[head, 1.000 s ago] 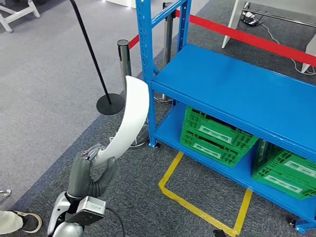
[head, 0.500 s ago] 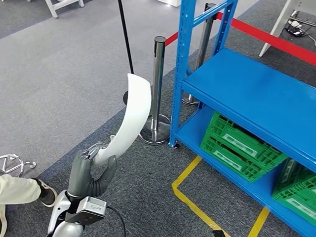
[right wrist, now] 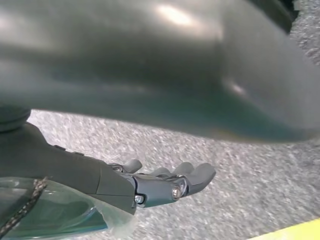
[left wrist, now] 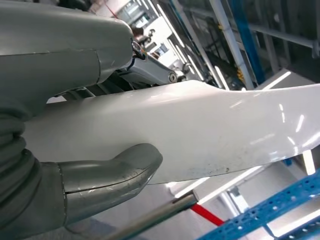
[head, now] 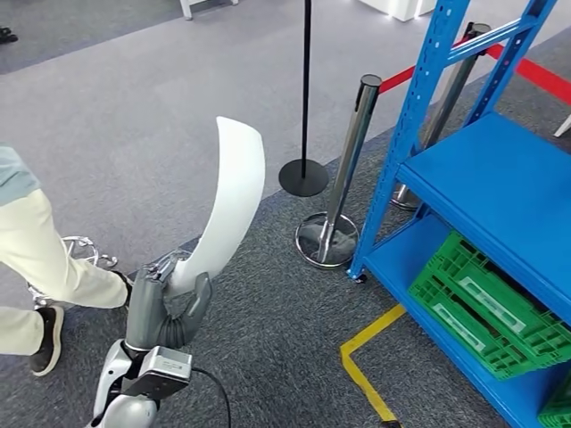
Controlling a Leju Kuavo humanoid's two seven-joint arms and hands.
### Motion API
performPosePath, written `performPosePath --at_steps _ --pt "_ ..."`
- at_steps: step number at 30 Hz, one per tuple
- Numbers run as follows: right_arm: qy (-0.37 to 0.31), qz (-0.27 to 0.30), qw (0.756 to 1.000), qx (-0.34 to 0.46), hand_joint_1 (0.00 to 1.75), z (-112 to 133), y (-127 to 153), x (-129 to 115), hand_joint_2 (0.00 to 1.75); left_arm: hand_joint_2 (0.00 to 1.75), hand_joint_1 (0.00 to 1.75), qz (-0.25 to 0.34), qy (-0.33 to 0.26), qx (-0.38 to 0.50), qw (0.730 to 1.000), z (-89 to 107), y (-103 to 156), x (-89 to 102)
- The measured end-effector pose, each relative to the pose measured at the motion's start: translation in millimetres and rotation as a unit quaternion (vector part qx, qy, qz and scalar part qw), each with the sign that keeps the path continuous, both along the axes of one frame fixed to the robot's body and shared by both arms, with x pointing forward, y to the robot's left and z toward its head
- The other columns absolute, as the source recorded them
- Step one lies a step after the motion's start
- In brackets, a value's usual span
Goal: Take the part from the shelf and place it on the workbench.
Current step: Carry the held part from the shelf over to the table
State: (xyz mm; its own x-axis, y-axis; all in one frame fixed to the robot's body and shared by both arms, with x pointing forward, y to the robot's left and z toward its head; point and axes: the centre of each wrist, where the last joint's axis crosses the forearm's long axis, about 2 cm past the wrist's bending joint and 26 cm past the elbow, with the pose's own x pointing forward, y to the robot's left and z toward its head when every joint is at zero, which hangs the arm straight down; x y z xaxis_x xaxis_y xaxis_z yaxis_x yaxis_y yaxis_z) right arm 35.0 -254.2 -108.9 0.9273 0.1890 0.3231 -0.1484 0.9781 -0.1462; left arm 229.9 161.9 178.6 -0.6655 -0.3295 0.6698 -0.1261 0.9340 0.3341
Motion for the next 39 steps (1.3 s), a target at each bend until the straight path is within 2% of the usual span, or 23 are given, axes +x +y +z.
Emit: performPosePath --at_steps 11,19,39 --pt "0.013 -0.012 1.0 0.018 0.0 0 1 -2 0.0 1.75 1.75 0.011 -0.003 0.007 1.0 -1.1 -2 4.8" --pt "0.013 0.01 1.0 0.022 0.0 3 5 1 0.0 1.75 1.75 -0.028 0.043 0.003 0.999 -9.9 0 -1.4" --pt "0.006 0.008 1.0 0.027 0.0 4 4 1 0.0 1.75 1.75 -0.059 0.054 0.002 0.997 -11.5 0 -3.2"
